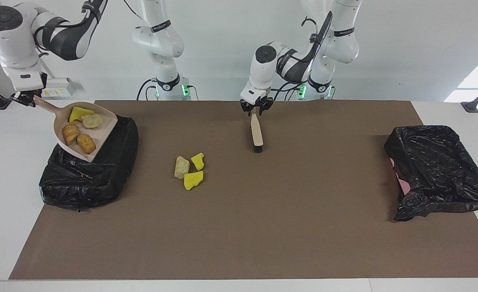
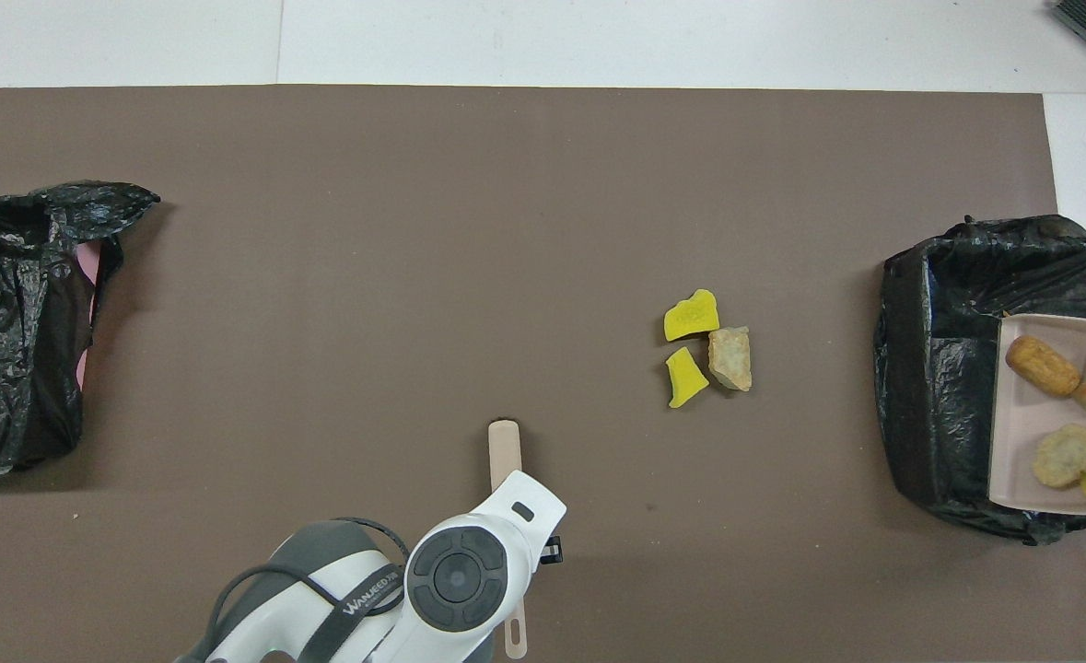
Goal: Sweep and dump trash in bin
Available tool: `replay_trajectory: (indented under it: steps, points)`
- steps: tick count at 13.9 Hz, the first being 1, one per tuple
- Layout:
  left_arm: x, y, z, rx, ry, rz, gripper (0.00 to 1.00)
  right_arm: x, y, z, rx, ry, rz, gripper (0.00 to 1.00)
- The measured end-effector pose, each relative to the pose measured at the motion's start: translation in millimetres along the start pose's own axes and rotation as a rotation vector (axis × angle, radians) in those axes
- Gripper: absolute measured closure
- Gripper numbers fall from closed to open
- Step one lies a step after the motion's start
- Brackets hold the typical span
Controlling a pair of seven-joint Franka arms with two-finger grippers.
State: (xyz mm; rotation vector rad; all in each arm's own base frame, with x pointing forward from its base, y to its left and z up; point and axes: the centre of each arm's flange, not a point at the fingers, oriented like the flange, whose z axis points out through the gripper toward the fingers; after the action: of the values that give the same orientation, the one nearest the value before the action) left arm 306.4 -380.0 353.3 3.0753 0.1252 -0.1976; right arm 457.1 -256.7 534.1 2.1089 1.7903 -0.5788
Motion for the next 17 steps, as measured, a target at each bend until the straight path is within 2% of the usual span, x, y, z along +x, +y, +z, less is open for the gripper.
replay_trajectory:
  steps: [3, 4, 7, 11, 15, 17]
  points:
    - [34.1, -10.5, -22.0, -0.042, 0.029, -0.065, 0.01, 24.8, 12.0, -16.5, -0.029, -0.095, -0.128, 0.68]
    - [48.3, -15.5, -30.5, -0.058, 0.042, -0.091, 0.00, 31.2, 15.0, -21.2, -0.036, -0.127, -0.174, 0.68]
    - [94.7, -28.8, -58.3, -0.107, 0.085, -0.138, 0.00, 38.2, 18.5, -27.7, -0.046, -0.168, -0.225, 0.68]
    - [165.3, -68.3, -91.0, -0.143, 0.152, -0.055, 0.00, 37.1, 24.7, -51.3, -0.086, -0.245, -0.265, 0.68]
    - [215.0, -123.2, -134.4, -0.101, 0.255, -0.017, 0.00, 36.2, 29.4, -79.5, -0.133, -0.276, -0.289, 0.68]
    - [233.9, -154.6, -163.2, -0.061, 0.268, 0.029, 0.00, 37.9, 28.2, -102.1, -0.136, -0.288, -0.296, 0.68]
